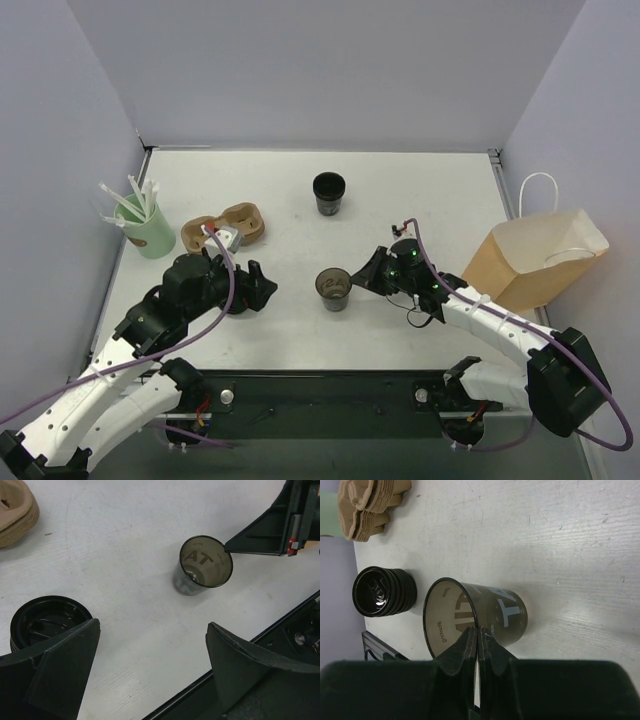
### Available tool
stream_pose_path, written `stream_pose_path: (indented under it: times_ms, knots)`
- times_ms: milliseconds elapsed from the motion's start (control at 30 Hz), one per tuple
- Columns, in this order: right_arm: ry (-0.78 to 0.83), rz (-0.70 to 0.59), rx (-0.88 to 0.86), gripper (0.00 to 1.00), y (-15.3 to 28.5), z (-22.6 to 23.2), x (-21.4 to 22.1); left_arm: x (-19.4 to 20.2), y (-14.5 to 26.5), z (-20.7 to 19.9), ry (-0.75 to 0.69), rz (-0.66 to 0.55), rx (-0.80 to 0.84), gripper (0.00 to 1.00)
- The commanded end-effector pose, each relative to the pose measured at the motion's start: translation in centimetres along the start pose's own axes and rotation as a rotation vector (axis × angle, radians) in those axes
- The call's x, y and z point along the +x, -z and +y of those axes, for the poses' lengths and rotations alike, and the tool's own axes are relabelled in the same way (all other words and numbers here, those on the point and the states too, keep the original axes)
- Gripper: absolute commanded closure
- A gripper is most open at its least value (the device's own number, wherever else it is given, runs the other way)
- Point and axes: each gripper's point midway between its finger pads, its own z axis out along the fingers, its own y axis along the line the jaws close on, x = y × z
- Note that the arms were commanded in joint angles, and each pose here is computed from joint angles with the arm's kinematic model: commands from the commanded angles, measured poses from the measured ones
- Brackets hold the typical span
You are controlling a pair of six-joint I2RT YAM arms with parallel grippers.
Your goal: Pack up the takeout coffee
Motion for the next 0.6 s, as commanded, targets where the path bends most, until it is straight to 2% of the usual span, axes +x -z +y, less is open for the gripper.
stream_pose_path:
  times_ms: [0,100,133,200,233,300,433,533,567]
  knots:
    - [0.027,-0.096,-0.035,0.91,1.3,1.6,-2.2,-2.1,0.7,1.5,0.025,-0.063,-0.118,0.03]
    - [0.054,-0.120,-0.005,0.72,2.7,1.6,-2.9,-2.0,1.4,3.6,0.062,-0.055,-0.248,0.03]
    - [0.068,-0.128,0.001,0.69,3.2,1.7,-3.2,-1.4,2.0,5.4,0.104,-0.042,-0.362,0.03]
    - [0.091,-0.137,0.045,0.62,4.8,1.6,-3.7,-1.0,3.0,7.1,0.149,-0.035,-0.479,0.04]
    - [0.117,-0.134,0.059,0.61,5.4,1.4,-3.7,0.0,3.9,8.9,0.179,-0.022,-0.599,0.04]
    - [0.139,-0.136,0.088,0.60,6.6,1.0,-3.6,-0.3,4.8,10.1,0.195,-0.039,-0.694,0.09]
    - [0.175,-0.153,0.080,0.61,8.2,1.2,-3.0,0.1,4.2,11.4,0.186,0.010,-0.800,0.16]
    - [0.195,-0.165,0.077,0.61,9.1,1.2,-2.6,1.0,3.3,12.1,0.205,0.070,-0.867,0.30]
    - [0.193,-0.164,0.075,0.61,9.2,1.2,-2.4,1.3,3.1,12.4,0.209,0.085,-0.885,0.32]
